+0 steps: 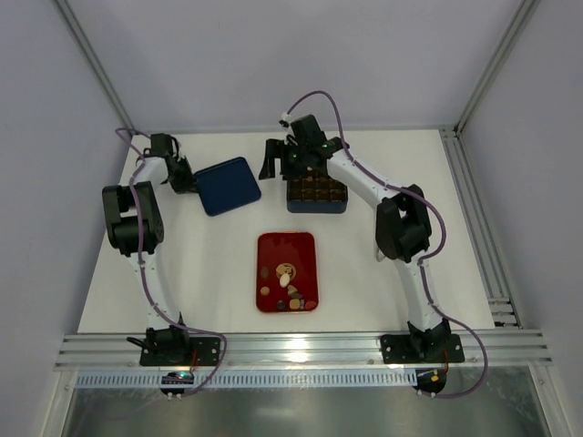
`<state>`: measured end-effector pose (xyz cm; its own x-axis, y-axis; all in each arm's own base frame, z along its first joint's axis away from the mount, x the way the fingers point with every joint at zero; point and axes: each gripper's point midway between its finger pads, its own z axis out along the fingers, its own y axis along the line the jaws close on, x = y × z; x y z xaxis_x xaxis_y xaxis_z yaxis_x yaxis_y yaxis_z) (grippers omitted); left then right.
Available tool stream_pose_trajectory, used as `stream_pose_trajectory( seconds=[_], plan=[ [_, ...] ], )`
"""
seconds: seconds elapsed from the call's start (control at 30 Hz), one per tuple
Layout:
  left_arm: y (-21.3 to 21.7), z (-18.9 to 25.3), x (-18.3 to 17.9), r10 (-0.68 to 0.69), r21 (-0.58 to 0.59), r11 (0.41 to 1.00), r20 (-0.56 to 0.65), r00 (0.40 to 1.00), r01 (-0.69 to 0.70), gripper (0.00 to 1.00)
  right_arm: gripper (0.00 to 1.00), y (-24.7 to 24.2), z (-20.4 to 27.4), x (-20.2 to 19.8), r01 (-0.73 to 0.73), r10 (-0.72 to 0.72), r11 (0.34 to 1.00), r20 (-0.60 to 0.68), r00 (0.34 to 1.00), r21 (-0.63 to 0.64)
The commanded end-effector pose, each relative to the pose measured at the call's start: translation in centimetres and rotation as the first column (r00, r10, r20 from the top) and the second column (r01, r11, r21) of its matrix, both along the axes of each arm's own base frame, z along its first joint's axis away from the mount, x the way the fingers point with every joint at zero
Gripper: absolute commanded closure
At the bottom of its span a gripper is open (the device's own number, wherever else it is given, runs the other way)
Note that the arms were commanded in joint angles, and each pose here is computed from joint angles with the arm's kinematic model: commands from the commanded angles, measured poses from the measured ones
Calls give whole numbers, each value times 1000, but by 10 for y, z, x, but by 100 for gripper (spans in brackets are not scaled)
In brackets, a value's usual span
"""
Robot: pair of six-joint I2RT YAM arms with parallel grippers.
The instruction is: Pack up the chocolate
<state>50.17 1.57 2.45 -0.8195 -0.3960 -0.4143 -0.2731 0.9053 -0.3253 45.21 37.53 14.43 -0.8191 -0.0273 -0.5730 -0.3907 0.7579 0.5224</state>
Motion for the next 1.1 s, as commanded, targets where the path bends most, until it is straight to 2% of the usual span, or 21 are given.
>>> stream_pose_trajectory(
  seconds=[0.0,0.3,0.57,1.07],
  plan=[
    [-13,-4,-9,-22,-79,997,-34,999,19,100,14,16,12,10,-41,39,999,54,998,33],
    [-34,23,-14,-65,-216,974,16,998,67,100,14,27,15,29,-63,58,997,115,992,44],
    [-31,38,-25,-53,-309,949,36,998,62,100,14,30,2,30,-69,65,997,102,993,35],
    [-35,70,-38,-45,-380,922,90,995,76,100,14,39,-13,23,-83,83,997,96,992,-6]
  ],
)
